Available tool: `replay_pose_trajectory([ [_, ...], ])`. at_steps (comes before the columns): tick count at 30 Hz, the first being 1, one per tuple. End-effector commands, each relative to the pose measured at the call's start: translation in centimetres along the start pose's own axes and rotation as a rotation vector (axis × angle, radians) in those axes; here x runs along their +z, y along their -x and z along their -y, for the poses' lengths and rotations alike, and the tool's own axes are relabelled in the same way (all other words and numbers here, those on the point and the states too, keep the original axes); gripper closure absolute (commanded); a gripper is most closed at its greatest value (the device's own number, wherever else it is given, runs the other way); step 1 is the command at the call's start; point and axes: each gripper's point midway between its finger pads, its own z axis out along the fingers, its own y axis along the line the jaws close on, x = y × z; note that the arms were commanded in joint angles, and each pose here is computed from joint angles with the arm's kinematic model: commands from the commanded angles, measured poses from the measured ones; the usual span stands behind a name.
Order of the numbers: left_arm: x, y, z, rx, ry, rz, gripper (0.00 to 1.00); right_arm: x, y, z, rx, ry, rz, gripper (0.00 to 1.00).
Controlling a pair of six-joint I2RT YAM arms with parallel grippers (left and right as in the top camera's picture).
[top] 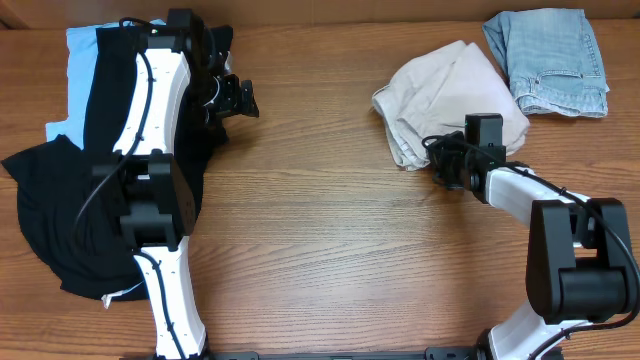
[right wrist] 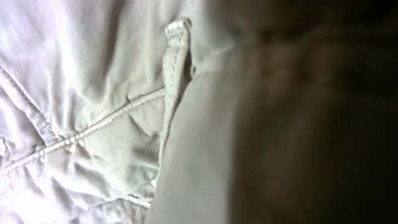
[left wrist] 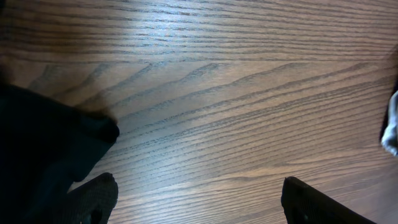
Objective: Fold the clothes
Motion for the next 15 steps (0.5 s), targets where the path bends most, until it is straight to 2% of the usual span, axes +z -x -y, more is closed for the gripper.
replay_pose_trajectory([
  [1,-0.3,0.2,0.3,0.037,0.006,0.010,0.12,-2.1,-1.7,-3.3,-0.234,0.075,-0.090,0.96],
  [10,-0.3,0.4,0.4,0.040,0.005,0.018,0.12,-9.0,-1.8,-6.0,-0.536,0.004,-0.099,0.96],
  [15,-0.3,0.5,0.4,0.041,0.004,0.021,0.12,-12.1,-0.1,-8.9,-0.627,-0.008,-0.012,0.96],
])
